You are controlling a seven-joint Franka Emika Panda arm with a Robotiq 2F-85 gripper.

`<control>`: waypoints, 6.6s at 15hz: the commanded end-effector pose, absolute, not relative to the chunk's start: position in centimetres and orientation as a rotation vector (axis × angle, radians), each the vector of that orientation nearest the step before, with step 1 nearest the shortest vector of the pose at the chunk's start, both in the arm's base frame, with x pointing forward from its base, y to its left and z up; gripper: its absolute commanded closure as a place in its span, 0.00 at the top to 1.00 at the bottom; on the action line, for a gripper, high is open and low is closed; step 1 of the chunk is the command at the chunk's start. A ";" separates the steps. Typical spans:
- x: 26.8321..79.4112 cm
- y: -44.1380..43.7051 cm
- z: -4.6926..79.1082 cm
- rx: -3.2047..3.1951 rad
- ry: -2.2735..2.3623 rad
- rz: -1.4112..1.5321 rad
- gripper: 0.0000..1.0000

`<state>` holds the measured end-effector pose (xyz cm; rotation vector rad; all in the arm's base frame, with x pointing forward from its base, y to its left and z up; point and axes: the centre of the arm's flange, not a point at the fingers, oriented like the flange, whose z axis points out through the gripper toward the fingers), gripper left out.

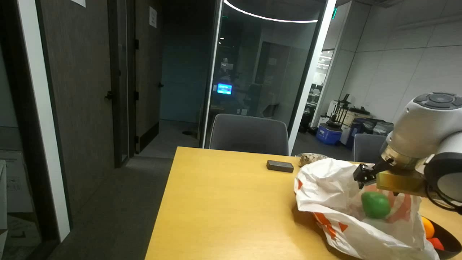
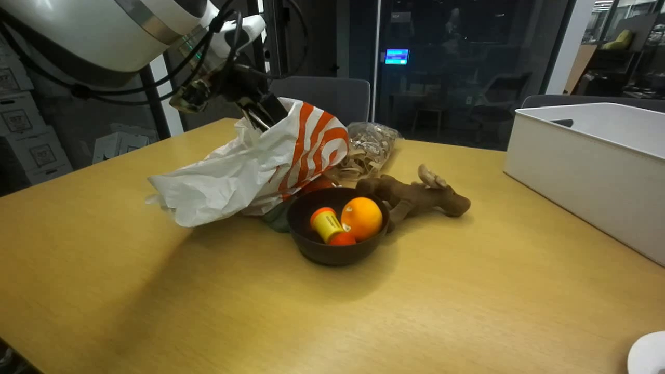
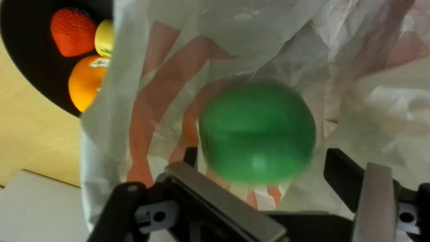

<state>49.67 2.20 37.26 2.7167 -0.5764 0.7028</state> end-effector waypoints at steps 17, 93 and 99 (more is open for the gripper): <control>40.1 -8.4 45.8 3.335 -0.710 0.070 1.00; 49.5 4.0 38.8 3.143 -0.583 0.383 0.56; 52.0 3.5 36.8 2.979 -0.676 0.446 0.56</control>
